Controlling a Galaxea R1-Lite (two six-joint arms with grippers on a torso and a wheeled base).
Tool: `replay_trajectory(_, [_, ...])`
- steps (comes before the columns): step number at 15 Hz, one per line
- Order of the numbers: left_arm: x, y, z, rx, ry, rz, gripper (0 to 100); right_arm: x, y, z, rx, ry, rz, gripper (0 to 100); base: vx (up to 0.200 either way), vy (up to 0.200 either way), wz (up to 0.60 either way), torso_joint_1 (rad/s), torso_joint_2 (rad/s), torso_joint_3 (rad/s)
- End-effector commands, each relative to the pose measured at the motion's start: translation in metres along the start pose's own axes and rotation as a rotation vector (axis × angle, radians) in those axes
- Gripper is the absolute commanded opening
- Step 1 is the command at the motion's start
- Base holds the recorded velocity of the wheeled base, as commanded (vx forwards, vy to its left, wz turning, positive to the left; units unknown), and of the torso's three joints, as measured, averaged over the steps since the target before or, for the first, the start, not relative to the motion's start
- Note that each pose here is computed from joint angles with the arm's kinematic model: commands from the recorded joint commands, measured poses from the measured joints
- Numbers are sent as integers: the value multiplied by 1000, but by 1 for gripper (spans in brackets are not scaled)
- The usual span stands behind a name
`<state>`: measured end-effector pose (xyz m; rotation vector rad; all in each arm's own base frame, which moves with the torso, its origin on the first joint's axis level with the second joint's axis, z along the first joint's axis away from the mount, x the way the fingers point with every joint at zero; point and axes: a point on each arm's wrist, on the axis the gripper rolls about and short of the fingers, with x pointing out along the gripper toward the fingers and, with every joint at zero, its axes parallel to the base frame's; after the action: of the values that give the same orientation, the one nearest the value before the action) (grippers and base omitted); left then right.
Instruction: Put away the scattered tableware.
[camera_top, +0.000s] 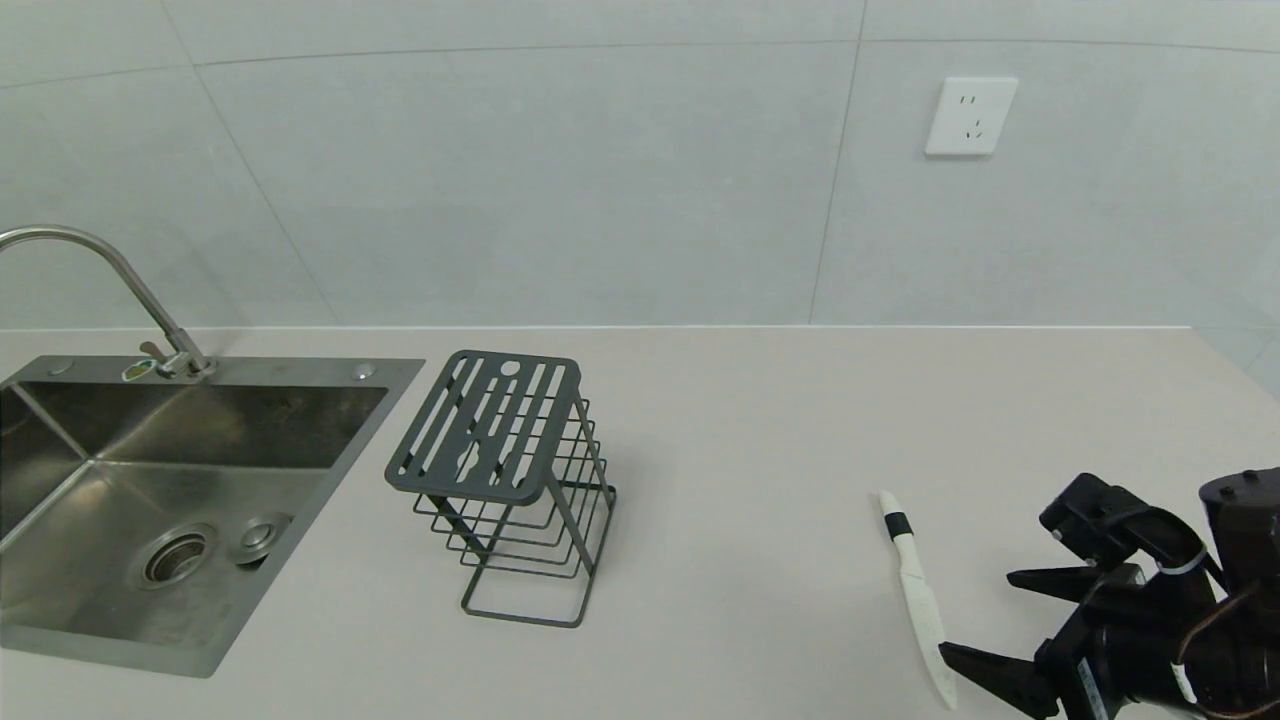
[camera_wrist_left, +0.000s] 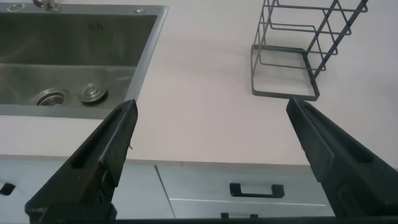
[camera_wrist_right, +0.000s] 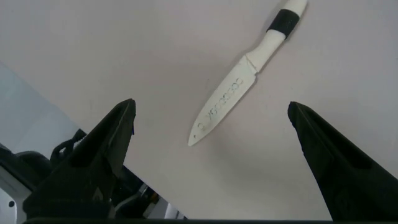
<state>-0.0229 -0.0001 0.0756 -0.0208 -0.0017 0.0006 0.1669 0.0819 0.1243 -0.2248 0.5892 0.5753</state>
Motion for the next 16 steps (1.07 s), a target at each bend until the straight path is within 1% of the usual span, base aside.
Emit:
replay_trajectory(1, [0,0,0,-1,2,1,100,7,1,-1,6,31,2,100,0,0,0,0,0,0])
replay_trajectory(4, [0,0,0,-1,2,1,100,21,6,1,48,69,-10,100,0,0,0,0,0,0])
replay_trajectory(7, [0,0,0,-2,2,1,100,46,15,5,123,125,-108,100,0,0,0,0,0,0])
replay_trajectory(8, [0,0,0,-2,2,1,100,53,15,6,140,136,-125,100,0,0,0,0,0,0])
replay_trajectory(14, [0,0,0,-2,2,1,100,87,12,5,135,143,-199,100,0,0,0,0,0,0])
replay_trajectory(16, [0,0,0,-2,2,1,100,95,10,3,134,147,-247,100,0,0,0,0,0,0])
